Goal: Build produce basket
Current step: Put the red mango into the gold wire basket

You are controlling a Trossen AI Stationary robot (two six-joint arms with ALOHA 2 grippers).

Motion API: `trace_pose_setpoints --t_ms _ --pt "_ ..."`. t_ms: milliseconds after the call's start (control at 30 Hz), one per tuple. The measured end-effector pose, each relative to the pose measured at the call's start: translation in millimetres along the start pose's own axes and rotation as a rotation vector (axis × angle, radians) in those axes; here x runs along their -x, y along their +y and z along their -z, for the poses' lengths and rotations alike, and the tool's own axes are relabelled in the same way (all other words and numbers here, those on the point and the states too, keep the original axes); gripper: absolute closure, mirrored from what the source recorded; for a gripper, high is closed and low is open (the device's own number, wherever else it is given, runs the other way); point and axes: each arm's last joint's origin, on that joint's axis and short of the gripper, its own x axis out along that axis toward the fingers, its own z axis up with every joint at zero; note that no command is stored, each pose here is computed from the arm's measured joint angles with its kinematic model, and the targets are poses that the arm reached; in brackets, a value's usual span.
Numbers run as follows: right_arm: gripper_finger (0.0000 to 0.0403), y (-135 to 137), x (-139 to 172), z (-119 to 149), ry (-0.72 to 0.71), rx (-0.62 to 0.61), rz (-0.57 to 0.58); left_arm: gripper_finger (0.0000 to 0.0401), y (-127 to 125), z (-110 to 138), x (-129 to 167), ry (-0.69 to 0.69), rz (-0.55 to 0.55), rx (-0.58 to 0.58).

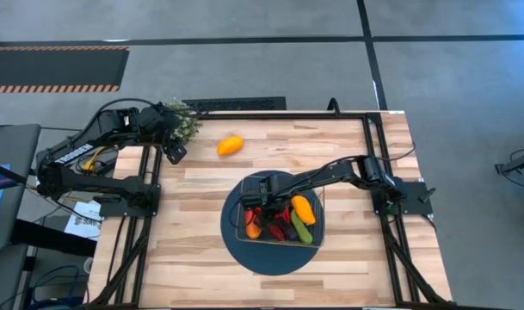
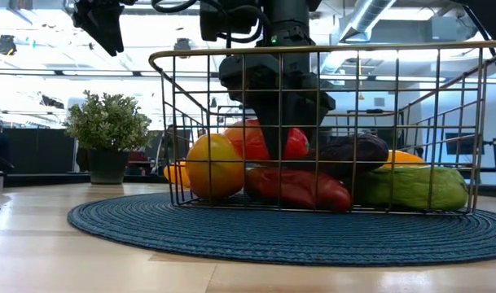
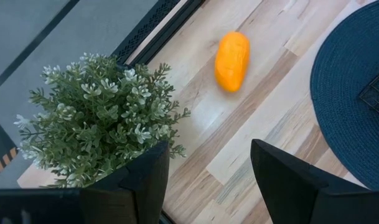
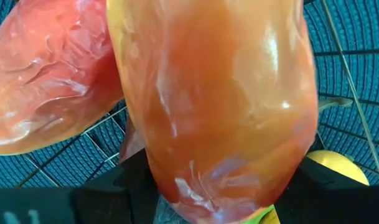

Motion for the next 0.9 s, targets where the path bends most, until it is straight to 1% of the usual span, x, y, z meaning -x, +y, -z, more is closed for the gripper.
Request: trace_pose_setpoints --t_ms 433,533,667,733,900 --pt "0.0147 2 0 -1 -0.009 0.003 -0.017 0.0189 0 0 0 0.0 0.0 0.0" --pt "0.0147 4 0 -4 -0.038 -0.009 -0.046 0.0189 0 0 0 0.0 0.0 0.0" --pt "0.0147 11 2 -10 -0.107 -0.009 -0.115 0.0189 0 0 0 0.0 0.0 0.001" --pt "0.0147 13 3 -12 -0.125 -0.038 -0.143 0.0189 0 0 0 0.0 0.0 0.001" --pt "0.0147 13 3 -13 -0.086 -0.042 -0.184 0.0189 0 0 0 0.0 0.0 0.001"
